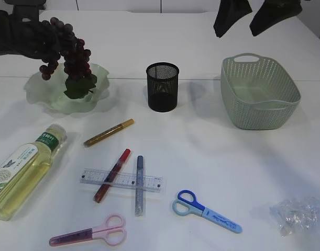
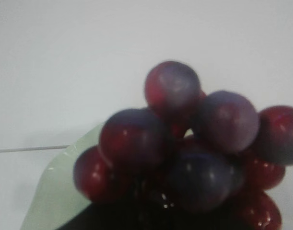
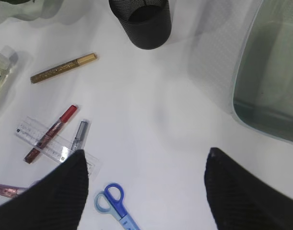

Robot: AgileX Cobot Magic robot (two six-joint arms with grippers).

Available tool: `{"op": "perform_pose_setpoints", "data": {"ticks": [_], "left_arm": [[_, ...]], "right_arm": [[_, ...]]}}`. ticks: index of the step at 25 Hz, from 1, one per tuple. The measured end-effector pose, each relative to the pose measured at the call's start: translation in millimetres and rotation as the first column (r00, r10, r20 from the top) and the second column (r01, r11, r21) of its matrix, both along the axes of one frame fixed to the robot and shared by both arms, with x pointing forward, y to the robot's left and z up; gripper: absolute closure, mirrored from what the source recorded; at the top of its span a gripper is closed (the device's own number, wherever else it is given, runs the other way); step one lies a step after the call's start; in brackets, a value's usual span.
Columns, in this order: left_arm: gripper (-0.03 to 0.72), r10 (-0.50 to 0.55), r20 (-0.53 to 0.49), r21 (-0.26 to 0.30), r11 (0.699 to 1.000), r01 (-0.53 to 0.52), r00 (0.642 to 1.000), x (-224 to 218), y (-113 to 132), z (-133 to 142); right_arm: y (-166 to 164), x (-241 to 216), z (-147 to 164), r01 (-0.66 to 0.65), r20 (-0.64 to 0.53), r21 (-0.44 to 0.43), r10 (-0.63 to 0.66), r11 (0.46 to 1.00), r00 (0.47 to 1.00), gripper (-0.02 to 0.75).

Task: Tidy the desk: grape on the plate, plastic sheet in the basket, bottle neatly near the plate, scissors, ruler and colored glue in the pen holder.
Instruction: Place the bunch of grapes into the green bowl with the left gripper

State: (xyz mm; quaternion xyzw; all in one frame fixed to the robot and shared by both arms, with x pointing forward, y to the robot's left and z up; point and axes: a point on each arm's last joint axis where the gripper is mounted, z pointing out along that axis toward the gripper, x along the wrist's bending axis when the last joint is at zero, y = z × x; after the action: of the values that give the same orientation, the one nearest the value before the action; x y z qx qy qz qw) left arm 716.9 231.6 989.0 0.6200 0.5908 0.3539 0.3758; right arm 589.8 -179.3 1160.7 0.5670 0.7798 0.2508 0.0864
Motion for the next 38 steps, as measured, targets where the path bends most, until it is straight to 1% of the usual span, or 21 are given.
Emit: {"op": "perform_pose_setpoints", "data": {"ticks": [6,12,13,14,18,21,27,30,32,38], "left_arm": [[0.62,0.01,-0.036,-0.003,1.0,-0.01,0.999,12,1,-24],[0.62,0.043,-0.076,-0.024,0.999,-0.045,0.996,19,9,-47],[0.604,0.049,-0.079,-0.026,0.998,-0.051,0.996,20,11,-49],[0.615,0.053,-0.087,-0.024,0.998,-0.056,0.995,21,13,-53],[0.619,0.054,-0.123,-0.023,0.998,-0.057,0.991,22,16,-72],[0.619,0.044,-0.132,-0.029,0.998,-0.048,0.99,23,15,-77],[0.609,0.031,-0.13,-0.038,0.999,-0.036,0.991,23,14,-77],[0.575,0.026,-0.129,-0.042,0.999,-0.031,0.991,23,13,-77],[0.532,0.022,-0.129,-0.044,0.999,-0.028,0.991,23,13,-77],[0.34,0.02,-0.128,-0.046,0.999,-0.026,0.992,23,13,-77]], "right_arm": [[-3,1,-1,0.007,0.01,-0.034,-0.007,0.999,1.0,0.154],[-3,1,-1,0.008,0.011,-0.04,-0.007,0.999,1.0,0.154],[-4,1,-1,0.008,0.011,-0.042,-0.008,0.999,1.0,0.154],[-4,1,-1,0.009,0.012,-0.043,-0.008,0.999,1.0,0.154],[-4,1,-1,0.01,0.014,-0.05,-0.009,0.999,1.0,0.154],[-5,1,-1,0.011,0.015,-0.053,-0.01,0.999,1.0,0.154],[-5,1,-1,0.01,0.015,-0.054,-0.009,0.999,1.0,0.154],[-5,1,-1,0.011,0.015,-0.055,-0.01,0.998,1.0,0.154],[-5,1,-1,0.011,0.015,-0.055,-0.01,0.998,1.0,0.154],[-5,1,-1,0.011,0.015,-0.055,-0.01,0.998,1.0,0.154]]}}
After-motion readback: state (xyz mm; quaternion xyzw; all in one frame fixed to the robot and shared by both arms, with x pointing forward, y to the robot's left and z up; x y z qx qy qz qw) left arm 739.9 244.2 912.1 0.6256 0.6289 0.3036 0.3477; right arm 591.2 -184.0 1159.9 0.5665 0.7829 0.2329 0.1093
